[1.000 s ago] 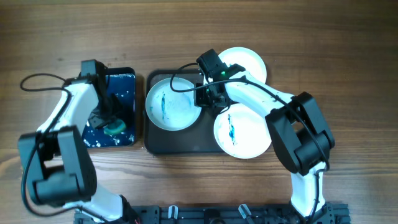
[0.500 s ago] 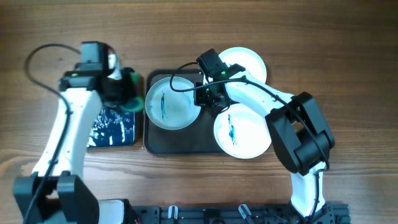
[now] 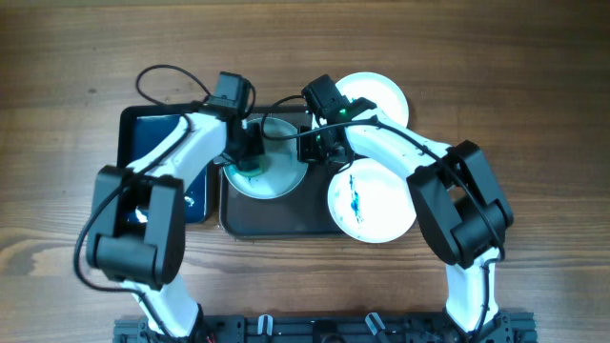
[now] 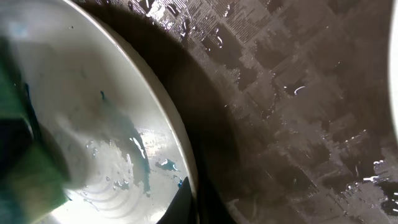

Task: Clean dirty plates on tray and stack at the side
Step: 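Move the sponge with the left gripper onto the held left plate, then scrub the left plate with the sponge while the right gripper holds it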

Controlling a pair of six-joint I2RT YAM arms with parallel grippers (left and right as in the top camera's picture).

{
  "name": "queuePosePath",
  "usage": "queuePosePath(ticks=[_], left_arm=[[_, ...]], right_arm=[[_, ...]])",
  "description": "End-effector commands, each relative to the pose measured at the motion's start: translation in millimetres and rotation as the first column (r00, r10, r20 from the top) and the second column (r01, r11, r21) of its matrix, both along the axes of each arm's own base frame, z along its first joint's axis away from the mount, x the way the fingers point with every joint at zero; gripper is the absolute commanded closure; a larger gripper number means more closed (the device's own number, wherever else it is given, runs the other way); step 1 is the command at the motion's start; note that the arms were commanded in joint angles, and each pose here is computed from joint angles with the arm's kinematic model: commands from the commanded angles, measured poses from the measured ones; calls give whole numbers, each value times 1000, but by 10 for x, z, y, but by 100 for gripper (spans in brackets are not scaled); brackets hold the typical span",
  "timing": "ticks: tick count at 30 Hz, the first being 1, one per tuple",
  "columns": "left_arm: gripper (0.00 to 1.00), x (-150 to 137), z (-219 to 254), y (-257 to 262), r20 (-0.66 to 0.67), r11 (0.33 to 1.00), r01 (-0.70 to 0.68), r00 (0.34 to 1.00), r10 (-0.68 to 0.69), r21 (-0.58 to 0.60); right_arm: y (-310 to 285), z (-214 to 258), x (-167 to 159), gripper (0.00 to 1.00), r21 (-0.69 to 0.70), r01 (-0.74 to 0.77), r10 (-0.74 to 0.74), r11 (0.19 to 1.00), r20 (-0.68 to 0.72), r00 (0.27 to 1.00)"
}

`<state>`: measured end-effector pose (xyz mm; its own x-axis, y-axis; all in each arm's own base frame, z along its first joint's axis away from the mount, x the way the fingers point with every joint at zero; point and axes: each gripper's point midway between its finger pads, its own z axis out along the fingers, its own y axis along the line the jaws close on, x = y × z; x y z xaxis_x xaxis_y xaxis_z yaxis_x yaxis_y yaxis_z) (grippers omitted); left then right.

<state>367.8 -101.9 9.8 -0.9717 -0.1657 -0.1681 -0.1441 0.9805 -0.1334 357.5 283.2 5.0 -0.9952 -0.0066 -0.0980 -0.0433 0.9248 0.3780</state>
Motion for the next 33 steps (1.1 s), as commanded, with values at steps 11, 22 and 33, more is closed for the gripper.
queuePosePath(ticks=[11, 22, 33], left_arm=[[96, -411, -103, -1046, -40, 789, 291, 928, -369, -541], [96, 47, 32, 486, -10, 895, -257, 960, 280, 365], [96, -456, -362, -651, -211, 998, 54, 976, -60, -34]], right_arm=[[-6, -61, 24, 96, 127, -4, 16, 992, -89, 996], [-7, -61, 32, 96, 126, -5, 16, 992, -85, 996], [-15, -66, 34, 96, 121, -3, 14, 993, -84, 996]])
